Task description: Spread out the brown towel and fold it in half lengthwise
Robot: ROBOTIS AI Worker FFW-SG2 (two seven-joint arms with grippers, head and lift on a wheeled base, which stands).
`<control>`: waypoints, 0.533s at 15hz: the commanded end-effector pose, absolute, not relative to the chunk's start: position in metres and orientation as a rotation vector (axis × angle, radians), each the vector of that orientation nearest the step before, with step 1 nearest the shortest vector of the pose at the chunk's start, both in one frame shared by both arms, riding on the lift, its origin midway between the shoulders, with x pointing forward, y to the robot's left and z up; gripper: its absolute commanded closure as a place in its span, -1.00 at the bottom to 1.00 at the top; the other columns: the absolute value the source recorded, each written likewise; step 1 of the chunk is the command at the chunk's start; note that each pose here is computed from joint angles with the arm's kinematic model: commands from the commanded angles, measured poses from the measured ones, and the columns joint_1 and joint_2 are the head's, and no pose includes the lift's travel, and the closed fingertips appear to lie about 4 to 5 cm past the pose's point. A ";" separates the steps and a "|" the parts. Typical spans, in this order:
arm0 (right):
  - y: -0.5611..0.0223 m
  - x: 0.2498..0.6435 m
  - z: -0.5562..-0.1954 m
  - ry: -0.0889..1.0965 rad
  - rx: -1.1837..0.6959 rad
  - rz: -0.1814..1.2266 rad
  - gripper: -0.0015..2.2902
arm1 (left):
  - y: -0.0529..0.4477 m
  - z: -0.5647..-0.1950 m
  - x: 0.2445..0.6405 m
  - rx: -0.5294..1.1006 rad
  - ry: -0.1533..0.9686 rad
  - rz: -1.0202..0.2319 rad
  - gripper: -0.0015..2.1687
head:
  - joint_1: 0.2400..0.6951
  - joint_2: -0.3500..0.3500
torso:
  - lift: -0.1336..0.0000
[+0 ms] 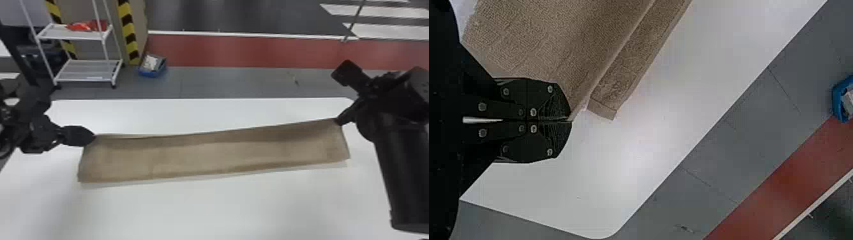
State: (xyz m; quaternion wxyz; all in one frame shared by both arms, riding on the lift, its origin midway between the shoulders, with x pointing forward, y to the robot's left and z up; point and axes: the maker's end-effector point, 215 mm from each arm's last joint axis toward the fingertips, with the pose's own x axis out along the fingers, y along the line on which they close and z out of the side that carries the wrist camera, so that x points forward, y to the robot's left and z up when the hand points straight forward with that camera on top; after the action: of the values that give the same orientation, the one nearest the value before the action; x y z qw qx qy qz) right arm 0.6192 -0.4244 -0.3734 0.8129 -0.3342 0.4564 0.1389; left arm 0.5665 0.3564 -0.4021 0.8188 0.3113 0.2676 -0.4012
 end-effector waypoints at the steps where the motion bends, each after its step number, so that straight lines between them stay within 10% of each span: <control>1: -0.417 0.624 -0.379 0.983 -0.747 0.313 0.40 | 0.352 -0.404 0.566 0.665 0.568 -0.862 0.70 | 1.00 -0.18 | -0.87; 6: -0.416 0.631 -0.385 0.999 -0.785 0.302 0.38 | 0.352 -0.405 0.568 0.667 0.565 -0.856 0.70 | 1.00 -0.17 | -0.87; 8: -0.420 0.633 -0.387 0.995 -0.797 0.274 -0.14 | 0.349 -0.404 0.569 0.679 0.545 -0.860 0.70 | 1.00 -0.17 | -0.87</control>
State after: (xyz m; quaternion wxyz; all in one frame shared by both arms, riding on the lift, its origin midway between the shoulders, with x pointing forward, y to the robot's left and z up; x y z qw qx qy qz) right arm 0.6330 -0.4200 -0.3854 0.7951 -0.3700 0.4624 0.1308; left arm 0.5688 0.3510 -0.4040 0.8188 0.3163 0.2606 -0.4020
